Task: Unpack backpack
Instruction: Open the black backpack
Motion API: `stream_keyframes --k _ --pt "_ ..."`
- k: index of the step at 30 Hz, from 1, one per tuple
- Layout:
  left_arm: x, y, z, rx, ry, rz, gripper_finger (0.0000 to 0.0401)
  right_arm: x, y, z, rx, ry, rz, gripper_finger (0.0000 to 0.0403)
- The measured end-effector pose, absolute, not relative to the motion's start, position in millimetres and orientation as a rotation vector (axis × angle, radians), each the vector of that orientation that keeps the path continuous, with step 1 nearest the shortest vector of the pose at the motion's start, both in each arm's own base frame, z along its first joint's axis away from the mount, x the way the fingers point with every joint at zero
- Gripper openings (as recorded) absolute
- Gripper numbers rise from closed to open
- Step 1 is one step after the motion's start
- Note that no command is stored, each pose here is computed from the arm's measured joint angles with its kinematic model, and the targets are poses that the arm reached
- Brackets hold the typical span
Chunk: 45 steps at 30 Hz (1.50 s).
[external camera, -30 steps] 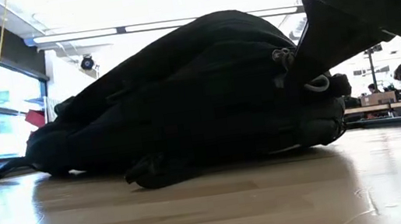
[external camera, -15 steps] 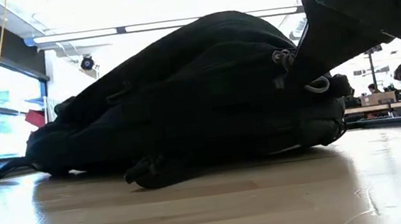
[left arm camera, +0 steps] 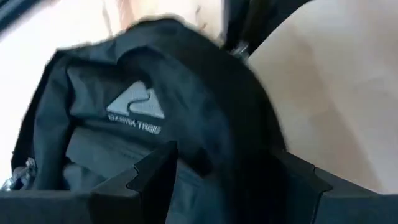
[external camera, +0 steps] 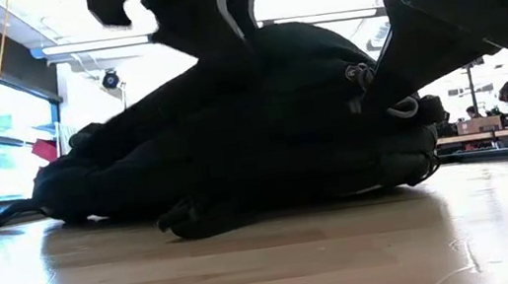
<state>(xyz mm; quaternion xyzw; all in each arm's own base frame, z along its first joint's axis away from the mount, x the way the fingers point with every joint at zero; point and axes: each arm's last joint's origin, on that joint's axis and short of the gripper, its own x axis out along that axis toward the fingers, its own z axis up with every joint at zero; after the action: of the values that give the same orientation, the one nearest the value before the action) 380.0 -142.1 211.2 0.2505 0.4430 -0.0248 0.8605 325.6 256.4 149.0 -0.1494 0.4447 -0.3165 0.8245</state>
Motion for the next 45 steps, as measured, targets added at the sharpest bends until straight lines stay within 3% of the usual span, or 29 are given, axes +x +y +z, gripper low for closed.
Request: stream_keyframes --k 3,7,8,13,20,30,36,42,45 --pt "380.8 -145.4 198.6 0.604 0.967 -0.048 0.0167 324.5 257.4 148.9 -0.327 0.948 -0.669 0.0000" --pt "371.2 -162.3 193.7 0.706 0.986 -0.045 0.0036 318.5 259.3 149.8 -0.341 0.947 -0.684 0.0000" --pt "367.3 -167.4 194.5 0.722 0.986 -0.037 0.0020 316.4 259.1 150.3 -0.344 0.946 -0.696 0.0000" --pt "334.7 -203.9 201.6 0.868 0.978 -0.039 0.0002 311.1 255.4 152.2 -0.340 0.962 -0.748 0.0000" --pt "274.2 -255.2 226.6 0.917 0.869 -0.047 0.0000 314.9 244.7 154.8 -0.392 0.973 -0.782 0.0001" --pt "194.8 -279.5 288.4 0.851 0.539 0.081 0.0000 338.3 210.2 155.7 -0.506 1.068 -0.797 0.0001" --pt "179.7 -273.3 307.9 0.799 0.446 0.147 0.0000 347.8 210.1 163.3 -0.550 1.041 -0.759 0.0001" --pt "180.4 -266.5 308.2 0.741 0.443 0.202 0.0000 337.2 241.8 207.1 -0.514 0.990 -0.716 0.0002" --pt "181.4 -266.6 307.1 0.710 0.441 0.211 0.0000 333.5 259.2 227.3 -0.479 0.991 -0.625 0.0024"
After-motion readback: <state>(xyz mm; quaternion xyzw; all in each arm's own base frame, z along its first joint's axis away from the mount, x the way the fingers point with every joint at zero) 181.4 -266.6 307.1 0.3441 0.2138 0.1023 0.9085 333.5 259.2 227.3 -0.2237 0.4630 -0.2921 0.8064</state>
